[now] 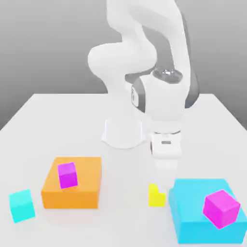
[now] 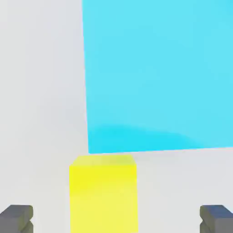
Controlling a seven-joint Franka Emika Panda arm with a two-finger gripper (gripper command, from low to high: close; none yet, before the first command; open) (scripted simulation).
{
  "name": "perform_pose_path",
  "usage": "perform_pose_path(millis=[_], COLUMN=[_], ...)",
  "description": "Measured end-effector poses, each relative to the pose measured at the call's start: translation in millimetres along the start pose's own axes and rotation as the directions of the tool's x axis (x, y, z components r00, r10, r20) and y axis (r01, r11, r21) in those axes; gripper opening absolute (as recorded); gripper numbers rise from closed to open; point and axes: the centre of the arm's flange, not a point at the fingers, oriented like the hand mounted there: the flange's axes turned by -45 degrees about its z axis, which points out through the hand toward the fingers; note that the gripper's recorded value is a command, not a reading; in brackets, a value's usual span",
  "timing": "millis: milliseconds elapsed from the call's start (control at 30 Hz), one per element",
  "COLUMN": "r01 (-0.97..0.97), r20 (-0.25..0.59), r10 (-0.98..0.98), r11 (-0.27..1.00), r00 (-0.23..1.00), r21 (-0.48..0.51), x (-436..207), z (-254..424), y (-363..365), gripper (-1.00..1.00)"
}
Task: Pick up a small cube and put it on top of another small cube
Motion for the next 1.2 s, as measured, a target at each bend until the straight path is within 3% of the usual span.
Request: perform_pose_path(millis=[133,167,400,633,767,967,1200], r01=[0.002,0.002,0.002,0.001,-0.029,0.087,0.413], r20=[0.001,0.001,0.0,0.0,0.035,0.069,0.006], r10=[-0.002,-0.002,-0.002,-0.001,0.027,-0.095,-0.413], r11=[1.0,1.0,1.0,1.0,0.998,0.991,0.91], r00=[1.0,1.0,1.0,1.0,0.999,0.993,0.911], r21=[0.003,0.003,0.006,0.005,0.059,0.103,0.026], x=[-0.8,-0.8,-0.8,-1.0,-2.9,18.2,116.6], z=[35.9,41.8,41.9,-13.8,-16.1,-39.4,-135.3], y=[-2.0,-2.8,-3.0,-2.4,12.8,72.0,118.0], gripper=[0.0,-1.0,-1.0,-1.0,-1.0,-1.0,-1.0])
